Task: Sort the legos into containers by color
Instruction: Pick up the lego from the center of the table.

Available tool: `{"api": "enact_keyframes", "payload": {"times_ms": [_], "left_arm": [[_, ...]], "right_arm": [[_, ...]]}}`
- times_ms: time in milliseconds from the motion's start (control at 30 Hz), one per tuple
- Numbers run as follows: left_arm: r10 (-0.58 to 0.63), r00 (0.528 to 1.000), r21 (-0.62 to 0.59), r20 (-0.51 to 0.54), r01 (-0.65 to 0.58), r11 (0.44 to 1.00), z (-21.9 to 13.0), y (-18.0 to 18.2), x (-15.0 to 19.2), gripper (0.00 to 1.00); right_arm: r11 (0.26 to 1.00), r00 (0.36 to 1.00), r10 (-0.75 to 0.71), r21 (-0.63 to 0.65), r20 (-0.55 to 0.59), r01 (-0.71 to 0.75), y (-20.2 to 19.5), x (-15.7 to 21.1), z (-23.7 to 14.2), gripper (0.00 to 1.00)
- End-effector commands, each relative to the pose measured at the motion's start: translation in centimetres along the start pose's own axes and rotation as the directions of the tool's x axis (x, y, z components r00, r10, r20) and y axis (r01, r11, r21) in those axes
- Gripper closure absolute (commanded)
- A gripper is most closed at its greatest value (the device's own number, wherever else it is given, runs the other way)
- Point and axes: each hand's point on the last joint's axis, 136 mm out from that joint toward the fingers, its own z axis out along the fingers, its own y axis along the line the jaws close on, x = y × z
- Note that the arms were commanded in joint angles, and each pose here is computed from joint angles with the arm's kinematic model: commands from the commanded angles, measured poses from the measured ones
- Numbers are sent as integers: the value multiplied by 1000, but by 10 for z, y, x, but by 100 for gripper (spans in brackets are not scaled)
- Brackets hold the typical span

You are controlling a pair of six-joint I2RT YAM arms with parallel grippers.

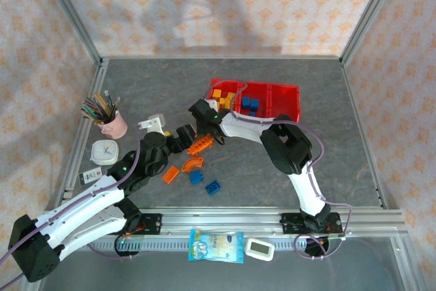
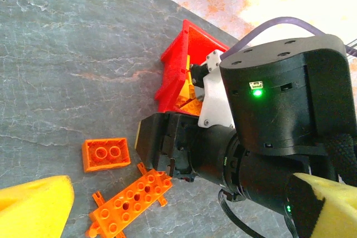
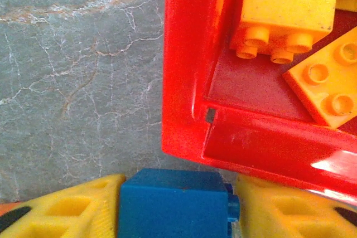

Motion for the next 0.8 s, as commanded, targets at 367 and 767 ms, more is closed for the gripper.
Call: {"api": "enact_keyframes", "payload": {"times_ms": [367, 767], "left_arm": [[-3, 1000, -18, 0, 3, 1000, -3, 2, -3, 1], [-3, 1000, 68, -30, 5, 998, 2, -24, -6, 1]], "right_arm": [[999, 997, 22, -49, 78, -19, -5, -21, -53, 60], [992, 979, 127, -27, 158, -125, -75, -54, -108, 61]]}}
